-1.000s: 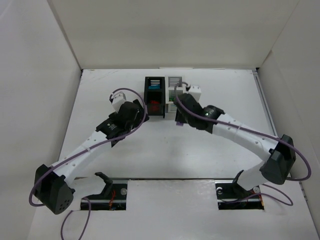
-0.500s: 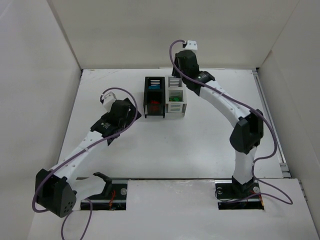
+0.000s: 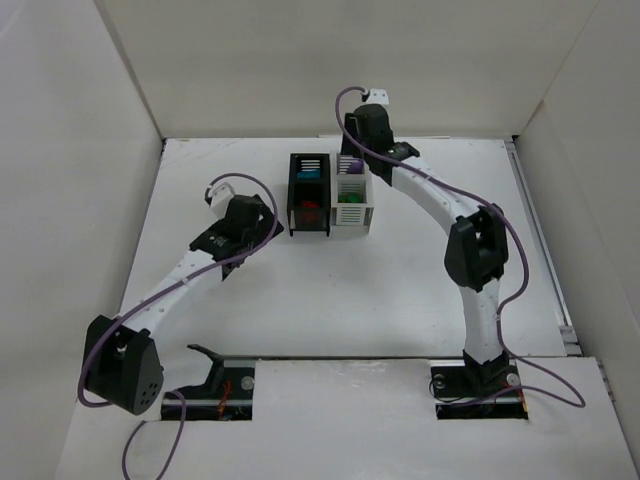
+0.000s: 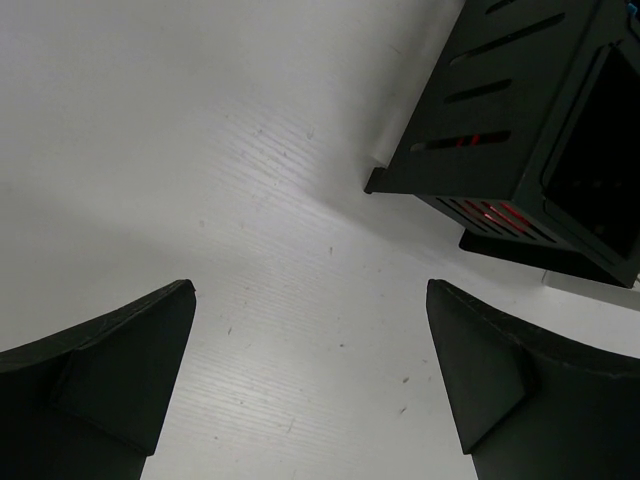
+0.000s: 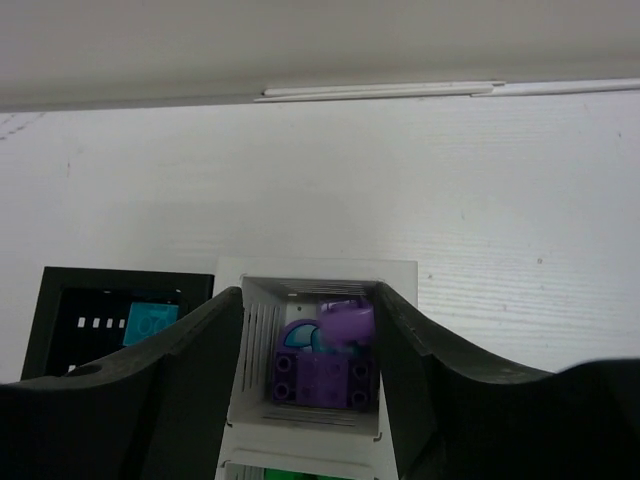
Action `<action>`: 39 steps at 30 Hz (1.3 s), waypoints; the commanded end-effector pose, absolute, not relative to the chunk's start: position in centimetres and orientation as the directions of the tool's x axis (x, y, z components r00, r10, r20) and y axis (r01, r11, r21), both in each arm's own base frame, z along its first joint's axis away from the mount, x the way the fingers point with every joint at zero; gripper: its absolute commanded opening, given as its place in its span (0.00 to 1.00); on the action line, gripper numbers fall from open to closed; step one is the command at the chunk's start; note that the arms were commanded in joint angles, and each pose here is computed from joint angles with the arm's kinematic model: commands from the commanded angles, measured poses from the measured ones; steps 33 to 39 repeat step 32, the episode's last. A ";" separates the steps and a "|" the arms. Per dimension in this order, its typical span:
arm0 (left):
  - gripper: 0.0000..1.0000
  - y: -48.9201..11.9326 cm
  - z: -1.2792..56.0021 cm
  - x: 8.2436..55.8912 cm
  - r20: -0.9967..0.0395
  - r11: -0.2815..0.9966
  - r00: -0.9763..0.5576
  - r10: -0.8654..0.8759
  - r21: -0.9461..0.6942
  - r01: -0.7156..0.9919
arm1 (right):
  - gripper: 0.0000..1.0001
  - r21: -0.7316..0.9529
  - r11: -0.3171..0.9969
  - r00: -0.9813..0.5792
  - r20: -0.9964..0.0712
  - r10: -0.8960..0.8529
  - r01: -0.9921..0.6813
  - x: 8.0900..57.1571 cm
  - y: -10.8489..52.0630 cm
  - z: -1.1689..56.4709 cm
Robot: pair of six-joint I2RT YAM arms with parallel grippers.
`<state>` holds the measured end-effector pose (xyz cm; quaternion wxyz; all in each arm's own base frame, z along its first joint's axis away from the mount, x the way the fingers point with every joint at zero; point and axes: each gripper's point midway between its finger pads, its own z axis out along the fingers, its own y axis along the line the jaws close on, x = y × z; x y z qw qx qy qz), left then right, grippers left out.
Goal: Sort the legos into containers by color
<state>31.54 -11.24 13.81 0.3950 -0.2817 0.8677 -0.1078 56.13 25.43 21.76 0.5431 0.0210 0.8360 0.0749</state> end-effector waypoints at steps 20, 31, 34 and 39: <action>1.00 -7.0 21.9 35.5 -0.767 0.836 -0.359 -0.532 -0.409 -0.366 | 1.00 0.271 0.958 -0.487 -0.828 0.279 0.088 41.4 14.5 22.0; 1.00 -7.3 23.7 35.1 -0.774 0.833 -0.323 -0.544 -0.454 -0.315 | 1.00 0.283 0.946 -0.535 -0.780 0.324 0.159 35.8 13.4 18.0; 1.00 -7.3 23.3 35.0 -0.773 0.835 -0.330 -0.542 -0.449 -0.319 | 1.00 0.302 0.939 -0.523 -0.781 0.341 0.163 35.7 13.4 18.5; 1.00 -7.3 23.3 35.0 -0.773 0.835 -0.330 -0.542 -0.449 -0.319 | 1.00 0.302 0.939 -0.523 -0.781 0.341 0.163 35.7 13.4 18.5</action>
